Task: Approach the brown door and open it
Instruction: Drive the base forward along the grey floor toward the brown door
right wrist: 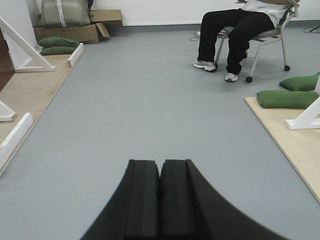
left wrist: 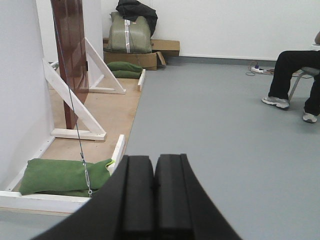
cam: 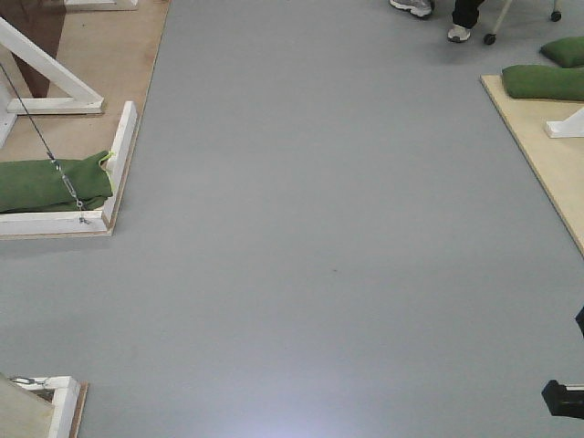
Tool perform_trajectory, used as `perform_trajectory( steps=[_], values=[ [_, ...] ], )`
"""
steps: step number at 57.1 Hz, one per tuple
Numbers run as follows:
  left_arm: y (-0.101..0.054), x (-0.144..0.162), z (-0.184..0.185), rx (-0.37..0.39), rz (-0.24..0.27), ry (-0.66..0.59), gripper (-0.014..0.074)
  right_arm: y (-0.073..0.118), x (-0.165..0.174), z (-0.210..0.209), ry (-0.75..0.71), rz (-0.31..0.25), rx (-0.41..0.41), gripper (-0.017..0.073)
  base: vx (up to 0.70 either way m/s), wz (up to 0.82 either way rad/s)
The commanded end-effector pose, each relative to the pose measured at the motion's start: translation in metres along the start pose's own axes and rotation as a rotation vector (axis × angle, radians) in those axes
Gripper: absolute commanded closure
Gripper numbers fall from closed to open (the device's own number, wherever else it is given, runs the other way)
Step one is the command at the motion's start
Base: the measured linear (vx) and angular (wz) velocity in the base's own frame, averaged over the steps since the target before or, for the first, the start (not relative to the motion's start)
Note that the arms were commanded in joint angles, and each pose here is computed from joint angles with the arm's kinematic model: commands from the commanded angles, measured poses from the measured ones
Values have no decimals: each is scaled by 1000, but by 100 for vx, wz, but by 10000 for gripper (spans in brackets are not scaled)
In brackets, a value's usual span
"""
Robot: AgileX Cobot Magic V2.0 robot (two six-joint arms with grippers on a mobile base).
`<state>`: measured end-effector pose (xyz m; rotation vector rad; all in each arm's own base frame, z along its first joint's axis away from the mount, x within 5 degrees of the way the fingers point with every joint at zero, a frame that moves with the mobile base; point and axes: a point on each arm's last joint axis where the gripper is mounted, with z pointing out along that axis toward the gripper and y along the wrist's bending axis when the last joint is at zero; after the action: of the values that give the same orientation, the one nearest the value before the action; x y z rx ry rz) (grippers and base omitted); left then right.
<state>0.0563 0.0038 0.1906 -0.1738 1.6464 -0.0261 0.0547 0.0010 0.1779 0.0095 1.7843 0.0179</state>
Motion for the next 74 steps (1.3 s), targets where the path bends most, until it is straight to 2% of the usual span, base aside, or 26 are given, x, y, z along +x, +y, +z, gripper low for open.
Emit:
perform_trajectory(
  steps=[1,74],
  values=[
    [0,-14,-3,-1,-8,-111,597,-1,-6,0,-87,-5,9,559,0,0],
    [0,-14,-3,-1,-8,-111,597,-1,-6,0,-87,-5,9,559,0,0]
  ],
)
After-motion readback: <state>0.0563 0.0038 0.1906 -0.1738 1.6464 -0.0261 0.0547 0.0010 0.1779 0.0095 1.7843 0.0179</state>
